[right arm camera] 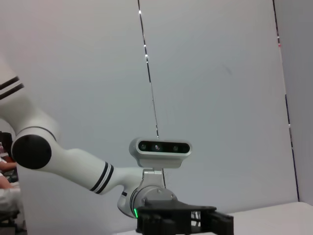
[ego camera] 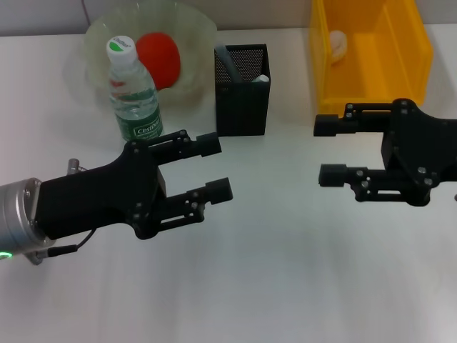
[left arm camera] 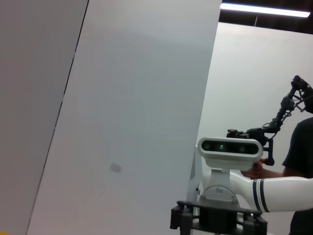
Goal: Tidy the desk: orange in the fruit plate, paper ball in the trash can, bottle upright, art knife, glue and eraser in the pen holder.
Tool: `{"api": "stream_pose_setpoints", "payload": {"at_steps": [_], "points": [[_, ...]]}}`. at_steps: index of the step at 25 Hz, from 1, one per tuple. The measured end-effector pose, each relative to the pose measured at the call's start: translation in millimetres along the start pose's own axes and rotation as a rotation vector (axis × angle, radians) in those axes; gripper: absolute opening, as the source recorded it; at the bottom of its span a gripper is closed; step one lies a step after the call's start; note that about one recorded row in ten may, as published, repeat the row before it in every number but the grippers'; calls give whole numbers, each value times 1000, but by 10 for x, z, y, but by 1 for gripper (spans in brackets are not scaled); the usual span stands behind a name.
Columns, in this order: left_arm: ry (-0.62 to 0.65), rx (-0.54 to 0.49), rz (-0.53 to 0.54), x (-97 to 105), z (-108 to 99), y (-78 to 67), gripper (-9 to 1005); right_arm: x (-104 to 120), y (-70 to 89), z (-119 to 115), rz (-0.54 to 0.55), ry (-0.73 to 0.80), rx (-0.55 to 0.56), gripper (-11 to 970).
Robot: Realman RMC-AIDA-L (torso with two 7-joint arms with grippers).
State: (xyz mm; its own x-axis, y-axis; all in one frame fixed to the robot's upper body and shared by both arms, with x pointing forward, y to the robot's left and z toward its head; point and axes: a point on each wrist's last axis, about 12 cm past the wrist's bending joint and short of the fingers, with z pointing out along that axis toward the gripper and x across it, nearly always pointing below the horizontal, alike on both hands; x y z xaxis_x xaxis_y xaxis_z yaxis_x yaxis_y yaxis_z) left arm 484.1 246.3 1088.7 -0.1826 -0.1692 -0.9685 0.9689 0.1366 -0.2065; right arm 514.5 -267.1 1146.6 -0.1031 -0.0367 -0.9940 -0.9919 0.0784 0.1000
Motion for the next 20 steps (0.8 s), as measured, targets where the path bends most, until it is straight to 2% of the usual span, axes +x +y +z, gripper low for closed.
{"api": "stream_pose_setpoints", "payload": {"at_steps": [8,20], "points": [[-16,9,21,-39,-31,-6,656,62,7,35,-17,1,15,729],[-35,-16,38,-36,-40,4,656,68,-3,48,-28,0,21,731]]}}
